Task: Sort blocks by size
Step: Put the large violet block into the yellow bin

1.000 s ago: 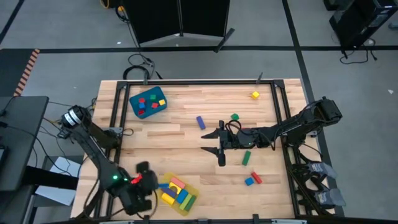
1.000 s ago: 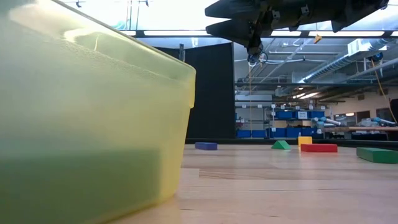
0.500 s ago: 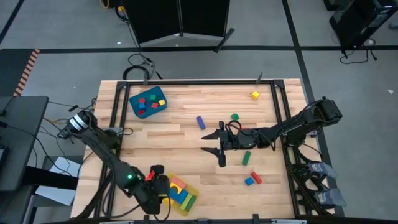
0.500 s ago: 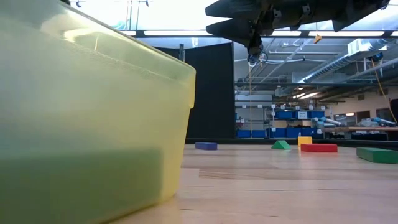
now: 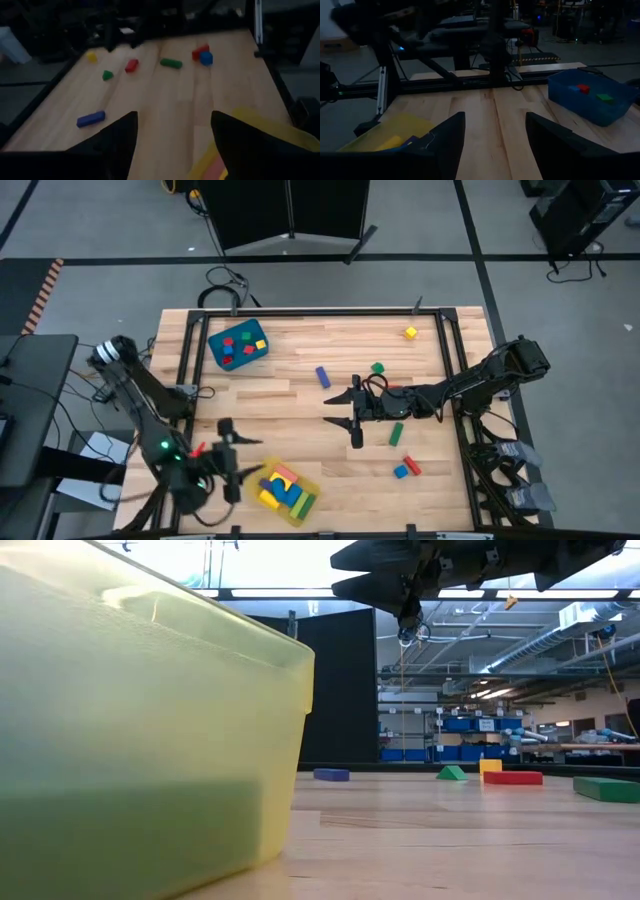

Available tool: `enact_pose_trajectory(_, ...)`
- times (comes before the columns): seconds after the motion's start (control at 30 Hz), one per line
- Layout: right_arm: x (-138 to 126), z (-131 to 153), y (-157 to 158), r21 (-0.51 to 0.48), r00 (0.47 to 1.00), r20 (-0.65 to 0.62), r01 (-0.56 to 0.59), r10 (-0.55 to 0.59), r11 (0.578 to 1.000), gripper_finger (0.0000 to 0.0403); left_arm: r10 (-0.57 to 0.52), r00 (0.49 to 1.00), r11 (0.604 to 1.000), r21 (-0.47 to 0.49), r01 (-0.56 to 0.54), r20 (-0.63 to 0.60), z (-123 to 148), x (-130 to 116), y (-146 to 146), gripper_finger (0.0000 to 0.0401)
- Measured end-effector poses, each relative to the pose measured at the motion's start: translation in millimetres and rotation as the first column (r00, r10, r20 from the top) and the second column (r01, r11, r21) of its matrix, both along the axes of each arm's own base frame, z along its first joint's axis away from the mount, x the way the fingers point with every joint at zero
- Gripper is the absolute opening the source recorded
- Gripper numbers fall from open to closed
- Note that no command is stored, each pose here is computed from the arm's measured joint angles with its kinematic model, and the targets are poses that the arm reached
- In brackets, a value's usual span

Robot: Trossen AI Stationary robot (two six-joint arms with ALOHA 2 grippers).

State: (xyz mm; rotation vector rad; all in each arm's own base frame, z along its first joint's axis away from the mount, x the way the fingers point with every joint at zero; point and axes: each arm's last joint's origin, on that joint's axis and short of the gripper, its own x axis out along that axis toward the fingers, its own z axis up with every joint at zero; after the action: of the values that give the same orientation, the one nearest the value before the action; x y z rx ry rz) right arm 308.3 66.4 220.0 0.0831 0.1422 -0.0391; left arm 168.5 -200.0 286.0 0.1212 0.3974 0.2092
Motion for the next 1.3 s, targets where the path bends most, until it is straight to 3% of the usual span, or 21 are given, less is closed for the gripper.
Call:
enact_pose_trajectory(0.1, 0, 0, 0, 0.004, 1.0, -0.001, 0.001, -0.001, 1.0, 0.022, 0.023, 0.998, 0.999, -0.026, -0.022, 0.064, -17, -8, 12, 0.0249)
enact_pose_trajectory(0.23, 0, -3, -1, -0.004, 0.999, -0.026, 0.024, -0.024, 1.0, 0.022, 0.056, 0.991, 0.997, -0.055, -0.05, 0.119, -53, -1, 27, 0.0238)
enact_pose_trajectory(0.37, -2, -9, -4, -0.028, 0.99, -0.09, 0.107, -0.109, 0.994, 0.0219, 0.004, 0.984, 0.993, -0.114, 0.017, 0.177, -73, 12, 41, 0.023)
enact_pose_trajectory(0.63, -9, -33, -25, 0.008, 0.915, -0.332, 0.246, -0.23, 0.969, 0.0219, -0.099, 0.951, 0.985, -0.108, 0.136, 0.293, -70, 38, 73, 0.0217)
enact_pose_trajectory(0.8, -12, -40, -36, 0.039, 0.857, -0.384, 0.387, -0.344, 0.921, 0.0219, -0.012, 0.941, 0.987, -0.146, 0.065, 0.339, -55, 44, 101, 0.0215)
enact_pose_trajectory(1.07, -10, -39, -54, 0.105, 0.817, -0.352, 0.52, -0.457, 0.848, 0.0219, 0.041, 0.918, 0.987, -0.161, 0.025, 0.395, -55, 17, 156, 0.0193)
enact_pose_trajectory(1.3, 5, -55, -57, 0.075, 0.789, -0.366, 0.553, -0.493, 0.83, 0.0221, 0.089, 0.892, 0.985, -0.169, -0.014, 0.444, -69, -11, 175, 0.0182)
